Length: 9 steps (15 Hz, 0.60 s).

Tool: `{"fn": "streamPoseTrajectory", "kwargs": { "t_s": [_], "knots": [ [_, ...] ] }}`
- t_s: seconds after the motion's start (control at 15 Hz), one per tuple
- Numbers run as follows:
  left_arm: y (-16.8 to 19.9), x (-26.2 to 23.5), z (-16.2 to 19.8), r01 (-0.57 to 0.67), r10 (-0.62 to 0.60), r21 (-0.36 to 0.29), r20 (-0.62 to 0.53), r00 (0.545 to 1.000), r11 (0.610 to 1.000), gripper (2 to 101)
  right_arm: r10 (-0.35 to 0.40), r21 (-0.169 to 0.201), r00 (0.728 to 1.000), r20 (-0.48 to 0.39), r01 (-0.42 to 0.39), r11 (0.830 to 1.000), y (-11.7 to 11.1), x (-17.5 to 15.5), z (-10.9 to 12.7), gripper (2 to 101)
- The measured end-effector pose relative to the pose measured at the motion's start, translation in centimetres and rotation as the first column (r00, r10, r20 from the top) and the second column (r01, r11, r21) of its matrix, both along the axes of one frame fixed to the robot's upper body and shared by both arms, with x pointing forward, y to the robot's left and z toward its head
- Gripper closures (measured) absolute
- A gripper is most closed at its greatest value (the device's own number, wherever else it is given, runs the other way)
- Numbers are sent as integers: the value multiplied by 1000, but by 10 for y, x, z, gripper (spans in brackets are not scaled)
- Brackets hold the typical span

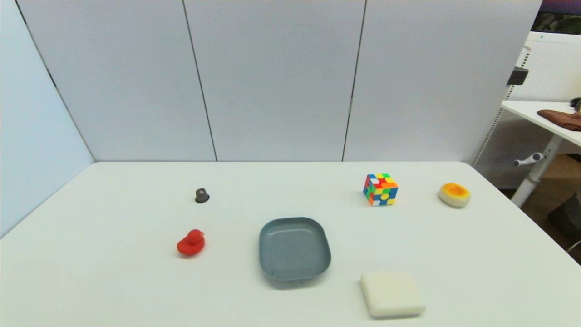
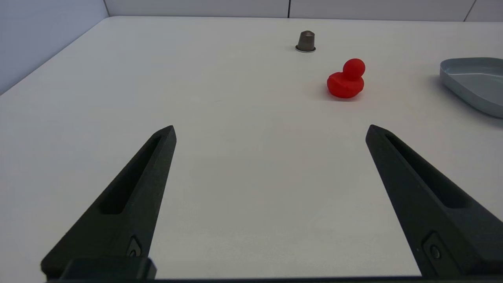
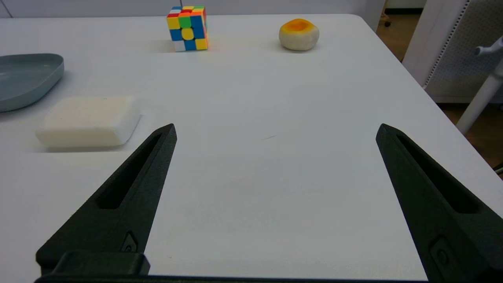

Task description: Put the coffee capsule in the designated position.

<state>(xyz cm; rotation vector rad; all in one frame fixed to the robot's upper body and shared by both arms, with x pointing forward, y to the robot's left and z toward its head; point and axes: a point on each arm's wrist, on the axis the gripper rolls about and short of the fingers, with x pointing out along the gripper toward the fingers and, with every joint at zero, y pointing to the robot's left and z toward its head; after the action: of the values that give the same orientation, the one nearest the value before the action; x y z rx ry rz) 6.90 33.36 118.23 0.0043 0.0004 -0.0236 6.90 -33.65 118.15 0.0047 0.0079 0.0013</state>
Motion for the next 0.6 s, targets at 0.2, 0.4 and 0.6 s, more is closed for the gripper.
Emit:
{"fn": "streamPoseTrajectory", "kwargs": {
  "t_s": [0.2, 0.4, 0.6],
  "knots": [
    [0, 0, 0, 0, 0, 0, 0, 1000, 1000, 54, 0, 0, 1000, 0, 0, 1000, 0, 0, 0, 18],
    [0, 0, 0, 0, 0, 0, 0, 1000, 1000, 54, 0, 0, 1000, 0, 0, 1000, 0, 0, 0, 18],
    [0, 0, 0, -4, 4, -6, 0, 1000, 1000, 54, 0, 0, 1000, 0, 0, 1000, 0, 0, 0, 18]
  ]
}}
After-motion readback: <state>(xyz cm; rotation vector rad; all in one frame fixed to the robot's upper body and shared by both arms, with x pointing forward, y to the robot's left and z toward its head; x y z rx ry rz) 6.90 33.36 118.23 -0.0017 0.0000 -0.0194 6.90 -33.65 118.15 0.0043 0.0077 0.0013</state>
